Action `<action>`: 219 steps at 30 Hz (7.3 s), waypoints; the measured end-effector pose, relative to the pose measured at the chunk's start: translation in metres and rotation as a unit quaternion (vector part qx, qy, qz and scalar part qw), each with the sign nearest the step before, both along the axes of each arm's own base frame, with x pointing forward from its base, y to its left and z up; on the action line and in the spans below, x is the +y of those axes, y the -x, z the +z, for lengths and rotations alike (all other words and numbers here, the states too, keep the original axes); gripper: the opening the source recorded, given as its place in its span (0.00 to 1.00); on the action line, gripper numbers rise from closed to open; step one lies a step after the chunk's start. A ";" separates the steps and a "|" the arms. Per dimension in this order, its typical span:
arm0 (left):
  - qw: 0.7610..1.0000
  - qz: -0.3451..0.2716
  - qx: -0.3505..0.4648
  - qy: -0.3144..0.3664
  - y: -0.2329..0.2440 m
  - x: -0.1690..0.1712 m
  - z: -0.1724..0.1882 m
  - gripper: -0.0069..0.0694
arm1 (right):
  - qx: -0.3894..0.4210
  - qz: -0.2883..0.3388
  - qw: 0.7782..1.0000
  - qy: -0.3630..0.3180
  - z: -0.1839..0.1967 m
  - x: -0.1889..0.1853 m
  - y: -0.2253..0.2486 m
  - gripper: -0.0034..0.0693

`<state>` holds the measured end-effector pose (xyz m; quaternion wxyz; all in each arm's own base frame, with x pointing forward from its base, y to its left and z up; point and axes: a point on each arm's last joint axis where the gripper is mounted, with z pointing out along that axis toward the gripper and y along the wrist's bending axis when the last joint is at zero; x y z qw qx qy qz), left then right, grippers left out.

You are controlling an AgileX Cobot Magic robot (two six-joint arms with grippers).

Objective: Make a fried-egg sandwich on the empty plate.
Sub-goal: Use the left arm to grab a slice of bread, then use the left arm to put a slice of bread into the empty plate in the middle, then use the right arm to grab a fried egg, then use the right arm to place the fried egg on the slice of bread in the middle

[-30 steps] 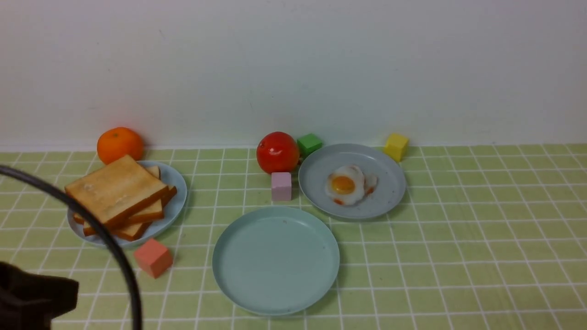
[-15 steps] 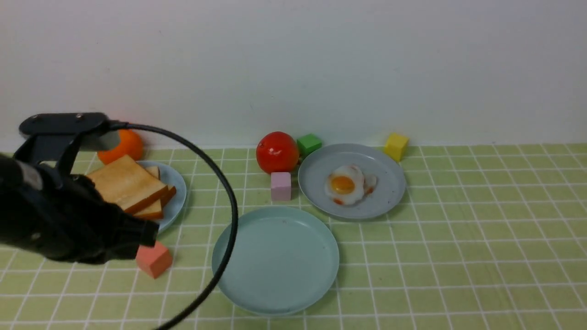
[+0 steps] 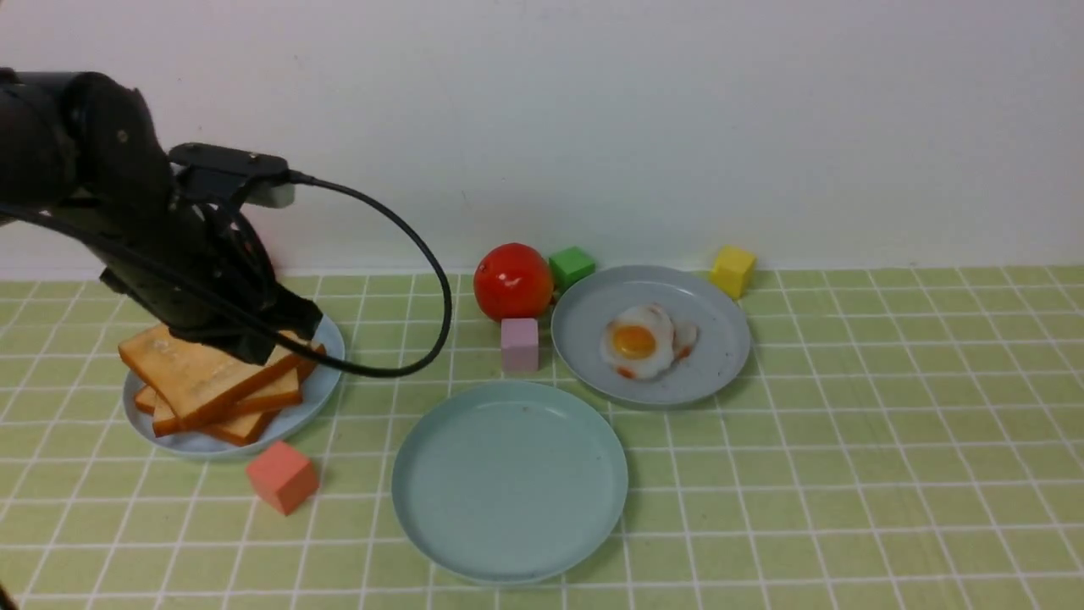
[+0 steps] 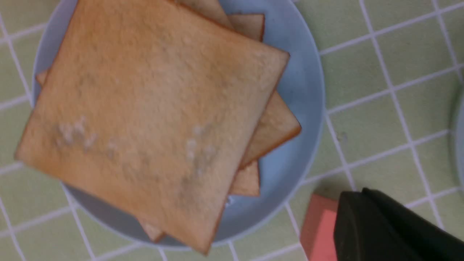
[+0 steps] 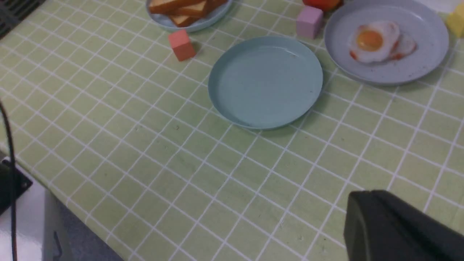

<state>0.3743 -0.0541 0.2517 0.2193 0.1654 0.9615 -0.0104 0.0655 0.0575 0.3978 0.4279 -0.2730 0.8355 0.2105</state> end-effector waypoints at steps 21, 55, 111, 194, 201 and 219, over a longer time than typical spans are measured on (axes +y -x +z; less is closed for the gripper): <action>0.985 -0.119 0.004 -0.128 -0.047 0.006 -0.063 0.66 | -0.011 0.008 1.000 0.020 -0.001 -0.001 0.000 0.05; 0.953 -0.288 -0.048 -0.083 0.076 -0.166 -0.008 0.21 | 0.005 0.019 1.000 0.016 -0.002 0.001 0.003 0.08; 0.896 -0.160 -0.294 0.291 0.293 -0.026 0.113 0.07 | 0.233 -0.058 0.970 0.022 -0.153 0.060 -0.360 0.44; 0.910 -0.173 -0.306 0.222 0.282 -0.027 0.104 0.07 | 0.277 0.128 0.950 -0.062 -0.100 0.147 -0.306 0.14; 0.915 -0.170 -0.303 0.205 0.282 -0.025 0.102 0.07 | 0.271 0.079 0.955 -0.088 -0.148 0.180 -0.294 0.14; 0.916 -0.169 -0.302 0.201 0.281 -0.024 0.101 0.09 | 0.313 0.002 0.944 -0.107 -0.217 0.189 -0.319 0.26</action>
